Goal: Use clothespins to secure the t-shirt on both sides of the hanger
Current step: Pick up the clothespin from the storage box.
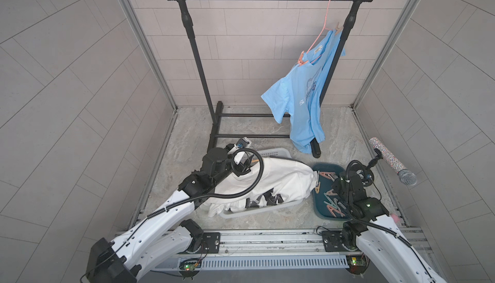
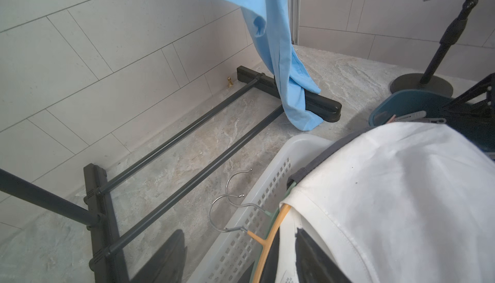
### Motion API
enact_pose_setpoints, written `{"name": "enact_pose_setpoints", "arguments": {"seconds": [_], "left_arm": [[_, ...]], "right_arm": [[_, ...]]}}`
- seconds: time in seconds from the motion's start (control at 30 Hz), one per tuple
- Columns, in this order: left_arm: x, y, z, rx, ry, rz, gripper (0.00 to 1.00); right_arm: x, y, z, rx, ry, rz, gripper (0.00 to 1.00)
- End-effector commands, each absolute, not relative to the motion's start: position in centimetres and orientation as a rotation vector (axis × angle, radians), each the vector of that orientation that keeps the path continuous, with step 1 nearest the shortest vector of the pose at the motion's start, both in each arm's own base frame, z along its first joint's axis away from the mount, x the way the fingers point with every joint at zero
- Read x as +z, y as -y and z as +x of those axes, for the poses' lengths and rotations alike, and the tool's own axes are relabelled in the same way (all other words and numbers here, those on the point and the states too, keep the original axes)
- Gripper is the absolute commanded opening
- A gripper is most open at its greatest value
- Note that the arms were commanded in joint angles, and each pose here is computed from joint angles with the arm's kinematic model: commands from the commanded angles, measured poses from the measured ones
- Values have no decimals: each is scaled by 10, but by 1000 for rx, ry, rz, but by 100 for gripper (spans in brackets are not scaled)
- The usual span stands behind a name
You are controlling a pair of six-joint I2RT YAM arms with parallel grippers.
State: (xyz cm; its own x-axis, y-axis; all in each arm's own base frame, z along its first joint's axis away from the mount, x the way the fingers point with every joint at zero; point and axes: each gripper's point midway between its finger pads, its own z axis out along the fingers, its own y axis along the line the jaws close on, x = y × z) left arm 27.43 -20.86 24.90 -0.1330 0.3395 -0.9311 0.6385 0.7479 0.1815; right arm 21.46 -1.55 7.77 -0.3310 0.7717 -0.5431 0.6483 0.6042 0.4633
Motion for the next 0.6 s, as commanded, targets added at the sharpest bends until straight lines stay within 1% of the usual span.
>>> {"name": "enact_pose_setpoints", "arguments": {"seconds": [0.0,0.1,0.27,0.37,0.53,0.57], "left_arm": [[265,217,275,-411,-1706,723,68],[275,212,274,-415,-1688,702,68],[272,208,273,-433,-1688,671,68],[272,211,274,-457,-1695,667,68],[271,215,273,-504,-1705,659,68],[271,215,273,-510,-1706,661,68]], "right_arm": [[88,22,227,225,-1974,1141,37],[82,21,233,237,-1975,1150,36],[76,21,240,243,-1985,1163,34],[71,25,242,236,-1964,1187,28],[61,29,244,219,-1963,1210,22],[61,29,245,228,-1955,1212,18]]}}
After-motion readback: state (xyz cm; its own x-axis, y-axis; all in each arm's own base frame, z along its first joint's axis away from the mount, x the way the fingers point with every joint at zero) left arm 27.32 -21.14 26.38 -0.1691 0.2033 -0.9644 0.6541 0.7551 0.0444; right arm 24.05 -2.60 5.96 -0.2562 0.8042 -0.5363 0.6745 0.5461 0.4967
